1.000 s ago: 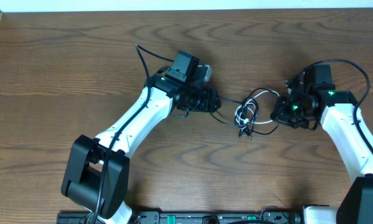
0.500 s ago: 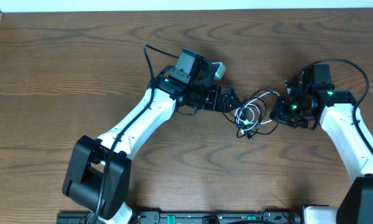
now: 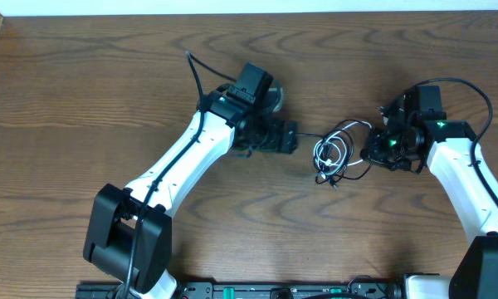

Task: Untangle cables

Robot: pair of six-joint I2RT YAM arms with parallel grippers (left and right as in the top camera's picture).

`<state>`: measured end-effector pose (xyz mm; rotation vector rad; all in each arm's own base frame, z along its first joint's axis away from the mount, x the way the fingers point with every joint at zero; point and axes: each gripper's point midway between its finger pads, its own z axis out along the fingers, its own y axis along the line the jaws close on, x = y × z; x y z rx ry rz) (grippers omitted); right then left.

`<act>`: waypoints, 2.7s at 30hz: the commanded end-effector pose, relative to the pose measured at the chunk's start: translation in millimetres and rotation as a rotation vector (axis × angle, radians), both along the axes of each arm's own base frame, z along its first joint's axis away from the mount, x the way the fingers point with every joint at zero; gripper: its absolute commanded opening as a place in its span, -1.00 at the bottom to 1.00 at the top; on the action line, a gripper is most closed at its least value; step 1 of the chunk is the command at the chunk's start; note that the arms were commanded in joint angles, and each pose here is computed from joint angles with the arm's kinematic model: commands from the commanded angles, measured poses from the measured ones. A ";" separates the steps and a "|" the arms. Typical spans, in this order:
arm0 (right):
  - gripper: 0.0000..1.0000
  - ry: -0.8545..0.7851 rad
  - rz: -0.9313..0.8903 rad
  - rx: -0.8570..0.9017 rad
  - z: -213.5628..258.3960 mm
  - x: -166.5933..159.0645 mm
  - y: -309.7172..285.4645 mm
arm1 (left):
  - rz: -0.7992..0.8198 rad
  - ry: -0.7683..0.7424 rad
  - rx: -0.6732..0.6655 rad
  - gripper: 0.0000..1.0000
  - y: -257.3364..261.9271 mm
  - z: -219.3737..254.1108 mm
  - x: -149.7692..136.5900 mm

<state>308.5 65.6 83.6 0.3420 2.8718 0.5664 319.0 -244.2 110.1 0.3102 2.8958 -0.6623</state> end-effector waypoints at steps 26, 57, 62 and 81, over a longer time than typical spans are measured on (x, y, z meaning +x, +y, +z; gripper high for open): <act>-0.97 -0.039 -0.040 0.103 9.0 11.8 -9.2 | 0.126 0.187 -0.458 0.92 -112.1 -3.0 33.9; -0.97 -0.036 -0.039 0.102 8.8 11.0 -9.2 | 0.178 0.007 -0.438 0.19 -171.0 -36.7 45.8; -0.97 -0.039 -0.038 0.094 8.3 11.4 -10.5 | 0.141 -0.017 -0.416 -0.85 -166.3 -40.0 46.2; -0.95 -0.014 -0.131 -0.107 -4.5 11.1 -45.8 | 0.369 -0.189 -0.377 -0.85 20.4 110.2 85.0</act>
